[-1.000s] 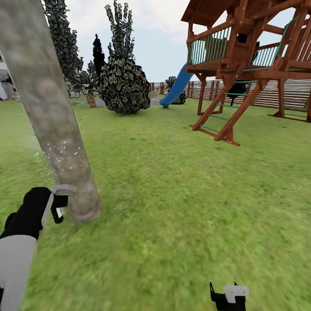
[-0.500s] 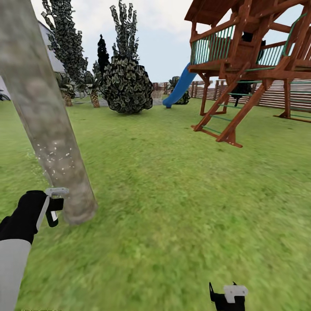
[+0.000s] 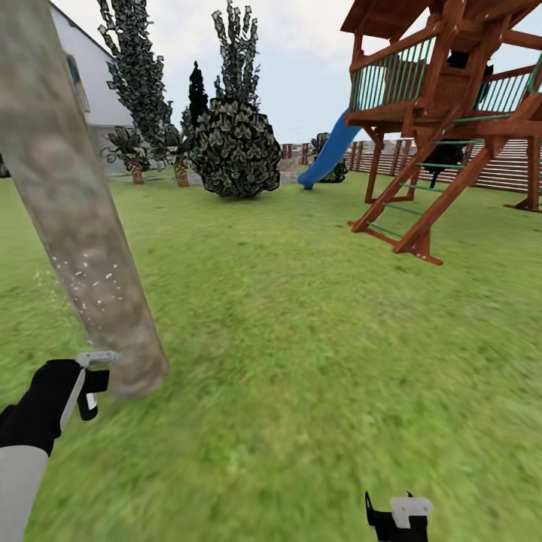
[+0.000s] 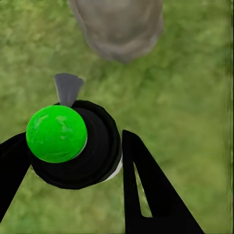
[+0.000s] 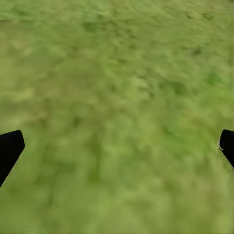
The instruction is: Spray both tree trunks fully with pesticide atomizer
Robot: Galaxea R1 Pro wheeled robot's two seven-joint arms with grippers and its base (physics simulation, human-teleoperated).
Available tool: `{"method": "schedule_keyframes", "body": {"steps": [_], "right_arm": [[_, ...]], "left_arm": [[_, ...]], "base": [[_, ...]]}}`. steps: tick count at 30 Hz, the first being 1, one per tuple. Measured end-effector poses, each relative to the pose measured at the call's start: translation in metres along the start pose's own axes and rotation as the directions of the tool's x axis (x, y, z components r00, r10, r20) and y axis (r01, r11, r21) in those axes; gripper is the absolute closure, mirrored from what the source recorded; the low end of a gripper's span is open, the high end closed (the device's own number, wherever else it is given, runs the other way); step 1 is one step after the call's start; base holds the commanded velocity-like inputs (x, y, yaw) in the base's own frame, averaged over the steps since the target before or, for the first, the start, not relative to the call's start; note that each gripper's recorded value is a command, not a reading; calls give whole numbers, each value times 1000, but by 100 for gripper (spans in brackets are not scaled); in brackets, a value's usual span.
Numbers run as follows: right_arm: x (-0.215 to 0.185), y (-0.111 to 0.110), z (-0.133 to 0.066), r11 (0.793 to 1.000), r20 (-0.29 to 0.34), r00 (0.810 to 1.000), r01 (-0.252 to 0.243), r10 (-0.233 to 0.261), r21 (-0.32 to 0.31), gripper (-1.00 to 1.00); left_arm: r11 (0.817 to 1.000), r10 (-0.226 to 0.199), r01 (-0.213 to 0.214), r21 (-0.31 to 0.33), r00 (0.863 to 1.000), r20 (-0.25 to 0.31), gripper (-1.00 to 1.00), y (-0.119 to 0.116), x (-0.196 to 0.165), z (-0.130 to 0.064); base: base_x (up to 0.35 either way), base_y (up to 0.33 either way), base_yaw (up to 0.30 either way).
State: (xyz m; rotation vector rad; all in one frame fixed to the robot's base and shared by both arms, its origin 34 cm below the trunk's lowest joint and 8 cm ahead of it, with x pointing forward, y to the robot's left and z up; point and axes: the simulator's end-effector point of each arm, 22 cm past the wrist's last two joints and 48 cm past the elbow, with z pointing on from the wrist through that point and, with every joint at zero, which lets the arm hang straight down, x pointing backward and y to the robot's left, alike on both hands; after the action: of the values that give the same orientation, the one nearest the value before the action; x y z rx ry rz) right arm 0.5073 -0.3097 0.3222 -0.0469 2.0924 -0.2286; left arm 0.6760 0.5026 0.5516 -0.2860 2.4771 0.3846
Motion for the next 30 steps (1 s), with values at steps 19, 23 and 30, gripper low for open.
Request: {"method": "schedule_keyframes", "body": {"steps": [19,23,30], "right_arm": [[0,3,0,1000,-1,1000,-2,2,-5,-100],[0,5,0,1000,-1,1000,-2,2,-8,-100],[0,5,0,1000,-1,1000,-3,3,-7,-100]], "left_arm": [[997,-50,31,77,961,272,100,-45,-11,9],[996,-49,26,85,956,289,100,-52,1,21],[992,-122,112,64,978,170,100,-21,18,21]], "base": [[55,-250,144],[188,-183,24],[115,-28,255]]}}
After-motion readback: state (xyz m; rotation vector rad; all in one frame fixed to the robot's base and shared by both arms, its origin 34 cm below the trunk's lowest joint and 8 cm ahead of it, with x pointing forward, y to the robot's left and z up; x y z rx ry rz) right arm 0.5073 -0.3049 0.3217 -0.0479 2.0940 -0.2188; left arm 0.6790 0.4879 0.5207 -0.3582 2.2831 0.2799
